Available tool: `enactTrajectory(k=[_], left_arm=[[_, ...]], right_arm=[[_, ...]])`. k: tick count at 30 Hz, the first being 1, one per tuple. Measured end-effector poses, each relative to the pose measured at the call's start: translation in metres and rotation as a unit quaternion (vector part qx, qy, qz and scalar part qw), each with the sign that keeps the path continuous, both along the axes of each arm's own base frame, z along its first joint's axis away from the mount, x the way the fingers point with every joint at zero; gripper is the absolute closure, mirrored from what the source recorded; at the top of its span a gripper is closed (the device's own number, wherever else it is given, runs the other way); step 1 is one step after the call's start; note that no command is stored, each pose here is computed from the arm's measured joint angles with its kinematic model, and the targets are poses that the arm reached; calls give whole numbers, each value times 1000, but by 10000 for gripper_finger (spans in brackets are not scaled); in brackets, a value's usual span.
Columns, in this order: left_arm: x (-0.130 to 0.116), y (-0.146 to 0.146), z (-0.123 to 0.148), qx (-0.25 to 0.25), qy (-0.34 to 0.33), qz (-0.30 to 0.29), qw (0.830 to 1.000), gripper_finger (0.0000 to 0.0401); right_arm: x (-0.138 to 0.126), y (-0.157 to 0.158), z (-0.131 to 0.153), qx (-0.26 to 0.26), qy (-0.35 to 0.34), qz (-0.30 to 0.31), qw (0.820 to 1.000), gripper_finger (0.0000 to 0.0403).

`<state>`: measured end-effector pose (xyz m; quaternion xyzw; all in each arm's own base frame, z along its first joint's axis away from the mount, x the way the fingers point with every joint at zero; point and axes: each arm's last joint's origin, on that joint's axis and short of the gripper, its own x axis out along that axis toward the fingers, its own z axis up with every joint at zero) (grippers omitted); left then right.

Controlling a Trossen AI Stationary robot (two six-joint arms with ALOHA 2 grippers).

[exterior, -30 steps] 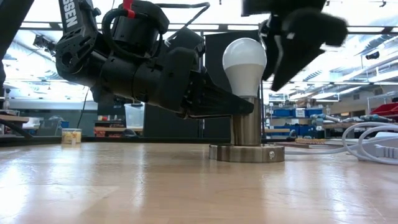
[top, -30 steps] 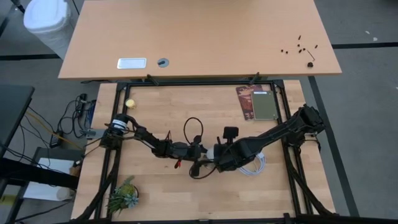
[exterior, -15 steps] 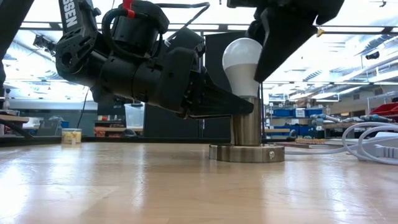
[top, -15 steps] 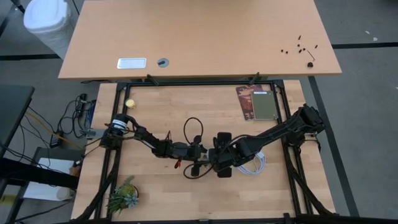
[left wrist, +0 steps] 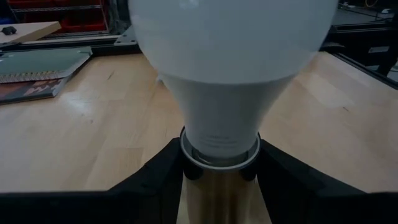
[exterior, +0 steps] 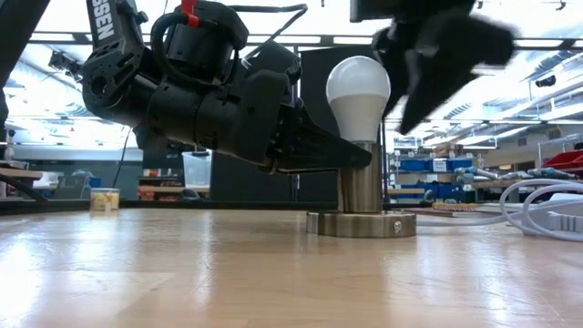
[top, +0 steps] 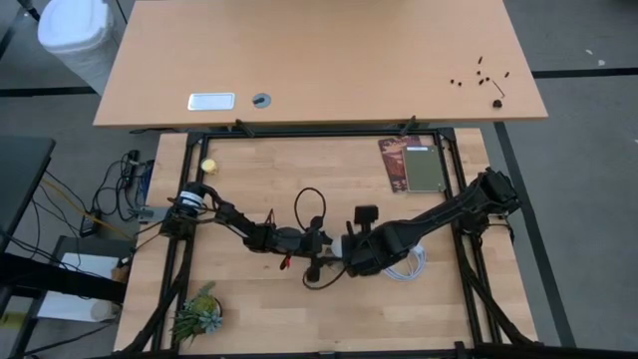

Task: Screw lightbulb
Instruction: Remove the light bulb from the lamp

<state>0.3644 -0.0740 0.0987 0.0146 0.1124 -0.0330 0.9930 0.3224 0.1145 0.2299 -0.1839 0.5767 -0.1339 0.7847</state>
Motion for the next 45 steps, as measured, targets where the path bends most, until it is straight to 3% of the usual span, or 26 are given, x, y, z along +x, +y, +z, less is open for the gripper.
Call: enactTrajectory(k=[4,8,13,22,26,29,34,37,40,45], left_arm=[[0,0,0,0,0,0,1000,220],[0,0,0,0,1,0,1000,220],[0,0,0,0,1,0,1000,220],[0,2,0,3,0,17,1000,220],[0,-2,0,3,1,-5,1000,220],[0,-1,0,3,1,-2,1000,220],[0,-1,0,3,1,3,1000,220],[0,-1,0,3,1,5,1000,220],[0,0,0,2,1,7,1000,220],[0,1,0,3,1,13,1000,220]], right_arm=[[2,8,-2,104,6,-5,995,57],[9,12,0,123,-31,2,992,57],[13,7,2,58,-61,11,996,57],[5,-10,4,-111,-32,2,993,57],[-6,-15,4,-137,0,-22,990,57],[-10,-13,3,-102,6,-59,993,57],[-4,-2,-1,52,3,-70,996,57],[4,8,0,109,-34,-59,992,57],[10,14,2,113,-74,-41,990,57],[12,11,4,60,-100,-43,992,57]])
